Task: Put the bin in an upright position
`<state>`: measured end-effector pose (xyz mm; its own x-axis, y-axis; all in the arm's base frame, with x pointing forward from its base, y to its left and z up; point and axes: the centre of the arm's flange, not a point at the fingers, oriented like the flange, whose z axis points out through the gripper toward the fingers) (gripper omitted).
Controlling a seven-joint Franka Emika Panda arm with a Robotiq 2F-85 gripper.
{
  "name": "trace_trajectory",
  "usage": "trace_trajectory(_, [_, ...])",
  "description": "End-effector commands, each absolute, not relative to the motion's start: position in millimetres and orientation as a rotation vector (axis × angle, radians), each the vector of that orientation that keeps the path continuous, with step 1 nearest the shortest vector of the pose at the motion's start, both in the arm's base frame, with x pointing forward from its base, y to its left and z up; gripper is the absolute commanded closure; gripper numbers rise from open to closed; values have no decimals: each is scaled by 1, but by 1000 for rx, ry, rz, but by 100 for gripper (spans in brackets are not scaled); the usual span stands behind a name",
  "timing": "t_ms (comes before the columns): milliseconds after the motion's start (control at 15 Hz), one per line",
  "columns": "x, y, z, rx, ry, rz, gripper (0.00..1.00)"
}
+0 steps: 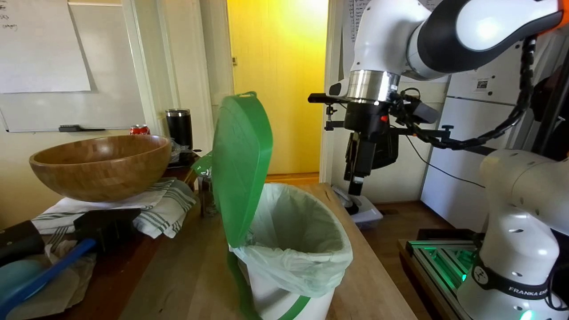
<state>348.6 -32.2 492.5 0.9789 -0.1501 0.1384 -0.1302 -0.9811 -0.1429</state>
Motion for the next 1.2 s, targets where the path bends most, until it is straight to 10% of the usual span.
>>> trace_trajectory(0, [333, -30, 508, -3056, -22, -315, 0])
trace_trajectory(1133, [326, -35, 558, -3020, -117, -651, 0])
